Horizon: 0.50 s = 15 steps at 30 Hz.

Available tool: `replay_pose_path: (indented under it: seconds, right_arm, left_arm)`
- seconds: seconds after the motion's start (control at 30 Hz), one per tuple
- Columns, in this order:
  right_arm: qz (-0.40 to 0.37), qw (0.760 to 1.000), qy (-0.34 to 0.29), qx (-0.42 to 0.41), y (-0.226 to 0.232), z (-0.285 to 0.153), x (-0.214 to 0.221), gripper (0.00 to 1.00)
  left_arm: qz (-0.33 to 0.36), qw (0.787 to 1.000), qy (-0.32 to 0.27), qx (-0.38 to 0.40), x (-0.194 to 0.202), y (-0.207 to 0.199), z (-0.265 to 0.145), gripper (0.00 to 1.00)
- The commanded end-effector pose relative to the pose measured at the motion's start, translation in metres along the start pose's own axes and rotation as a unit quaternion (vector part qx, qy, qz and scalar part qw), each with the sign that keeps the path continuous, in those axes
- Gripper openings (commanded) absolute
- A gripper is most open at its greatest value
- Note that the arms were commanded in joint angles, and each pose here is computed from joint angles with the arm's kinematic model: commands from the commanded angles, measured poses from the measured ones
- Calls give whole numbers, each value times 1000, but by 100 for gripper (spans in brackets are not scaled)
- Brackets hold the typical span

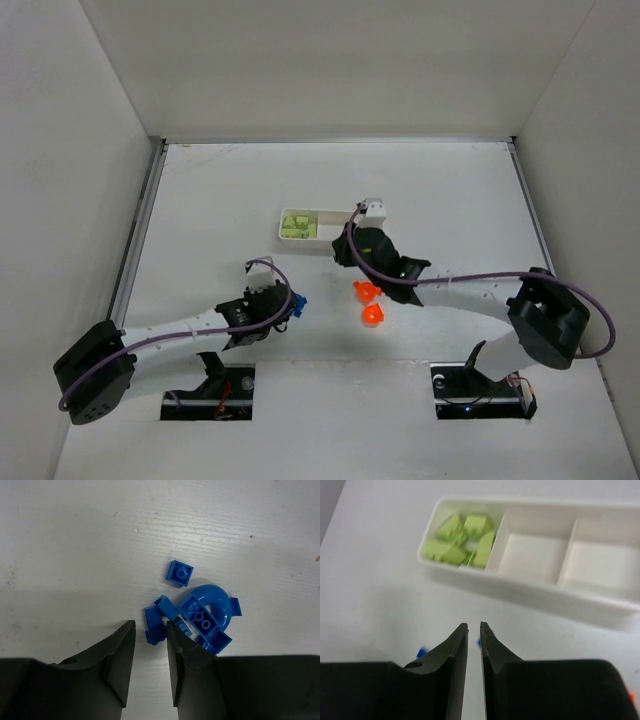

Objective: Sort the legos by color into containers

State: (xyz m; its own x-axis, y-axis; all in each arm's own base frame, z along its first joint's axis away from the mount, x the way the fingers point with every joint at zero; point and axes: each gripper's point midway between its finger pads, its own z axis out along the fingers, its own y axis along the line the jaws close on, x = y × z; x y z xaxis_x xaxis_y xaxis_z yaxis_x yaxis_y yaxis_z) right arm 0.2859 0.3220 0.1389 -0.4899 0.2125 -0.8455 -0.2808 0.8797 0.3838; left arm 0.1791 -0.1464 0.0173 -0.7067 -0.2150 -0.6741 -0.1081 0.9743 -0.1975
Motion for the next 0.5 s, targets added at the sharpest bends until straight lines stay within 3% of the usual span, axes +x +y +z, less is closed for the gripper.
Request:
replay_pose_path:
  seconds: [0.0,0.23,0.47]
  right_arm:
    - [8,1000,-20,-14,3,23,-39,22]
    - [10,1000,-7,12,-9,72,-52,22]
    - [-4,1000,-11,26,-14,43,-35,23]
  left_arm:
    - [-8,1000,4,-5,4,1,0,27]
    - [-6,1000,5,-7,8,3,3,25]
    - [-10,1000,-3,-1,7,4,3,14]
